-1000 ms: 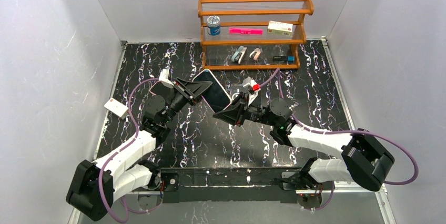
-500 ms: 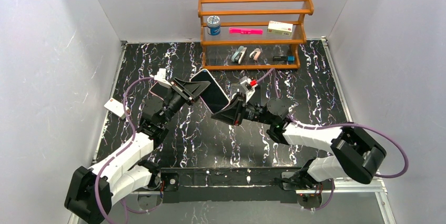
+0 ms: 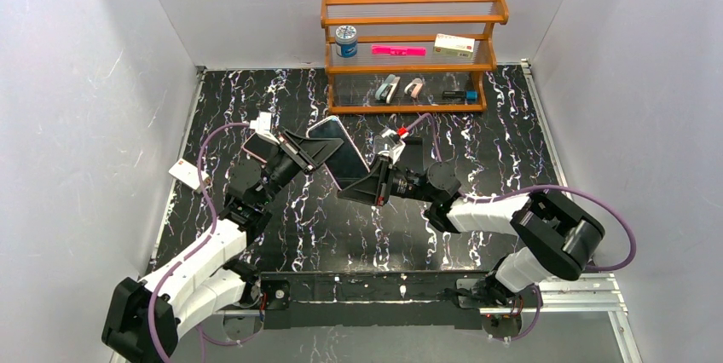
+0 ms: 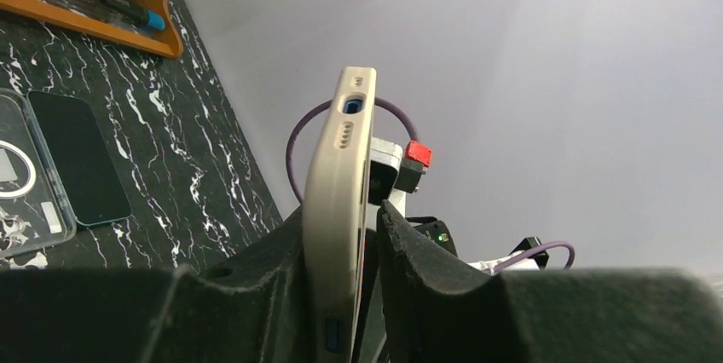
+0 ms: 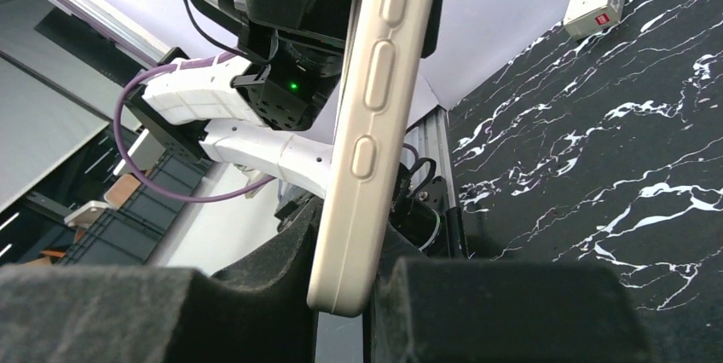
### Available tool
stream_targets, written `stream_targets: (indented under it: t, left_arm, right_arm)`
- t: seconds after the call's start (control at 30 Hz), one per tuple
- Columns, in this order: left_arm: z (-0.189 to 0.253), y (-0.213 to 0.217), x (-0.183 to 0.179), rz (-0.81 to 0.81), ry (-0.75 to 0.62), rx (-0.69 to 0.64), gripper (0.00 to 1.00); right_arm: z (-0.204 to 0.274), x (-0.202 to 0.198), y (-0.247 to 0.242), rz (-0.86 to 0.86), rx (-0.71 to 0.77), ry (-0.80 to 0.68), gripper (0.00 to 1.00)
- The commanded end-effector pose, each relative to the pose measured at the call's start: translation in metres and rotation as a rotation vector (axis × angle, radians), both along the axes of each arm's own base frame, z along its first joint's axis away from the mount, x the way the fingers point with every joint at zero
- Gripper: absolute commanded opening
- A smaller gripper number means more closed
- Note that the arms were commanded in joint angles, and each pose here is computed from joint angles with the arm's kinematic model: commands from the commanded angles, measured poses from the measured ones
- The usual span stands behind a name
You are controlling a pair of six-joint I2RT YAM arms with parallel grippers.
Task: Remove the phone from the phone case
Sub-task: Remove the phone case from the phone.
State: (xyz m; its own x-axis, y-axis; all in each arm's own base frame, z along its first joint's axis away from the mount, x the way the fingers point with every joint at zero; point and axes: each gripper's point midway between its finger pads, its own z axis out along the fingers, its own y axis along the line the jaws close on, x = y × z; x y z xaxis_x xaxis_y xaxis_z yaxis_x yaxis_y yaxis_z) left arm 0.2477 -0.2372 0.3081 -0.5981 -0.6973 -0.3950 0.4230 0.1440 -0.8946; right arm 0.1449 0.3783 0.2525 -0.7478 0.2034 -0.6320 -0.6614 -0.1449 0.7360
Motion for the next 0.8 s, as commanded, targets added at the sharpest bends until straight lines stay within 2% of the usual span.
stream_targets:
  t: [0.0,0.1,0.17,0.3,0.37,0.43,0.53,0.77]
  left_arm:
    - [0.012,-0.006,-0.019,-0.069,-0.083,-0.004,0.19]
    - [0.009,-0.005,-0.017,-0.055,-0.071,-0.008,0.00]
    - [0.009,-0.002,-0.014,-0.033,-0.061,-0.018,0.00]
    - [0.007,0.005,-0.009,0.016,-0.026,-0.055,0.00]
    - [0.007,0.009,-0.007,0.039,-0.016,-0.068,0.00]
    - [0.006,0.012,-0.004,0.060,-0.002,-0.078,0.00]
    - [0.004,0.016,0.000,0.087,0.027,-0.101,0.00]
    - [0.003,0.033,0.008,0.194,0.056,-0.141,0.00]
  right_arm:
    - [0.043,0.001,-0.001,0.003,0.120,-0.050,0.01]
    - [0.041,0.001,0.000,-0.002,0.109,-0.059,0.01]
    - [0.039,0.002,-0.001,-0.011,0.097,-0.073,0.02]
    - [0.038,0.002,-0.002,-0.038,0.084,-0.109,0.36]
    - [0.037,0.003,-0.003,-0.060,0.080,-0.115,0.48]
    - [0.038,0.004,-0.002,-0.079,0.080,-0.126,0.55]
    - [0.037,0.004,0.000,-0.097,0.077,-0.132,0.59]
    - [0.030,-0.002,0.006,-0.124,0.067,-0.147,0.60]
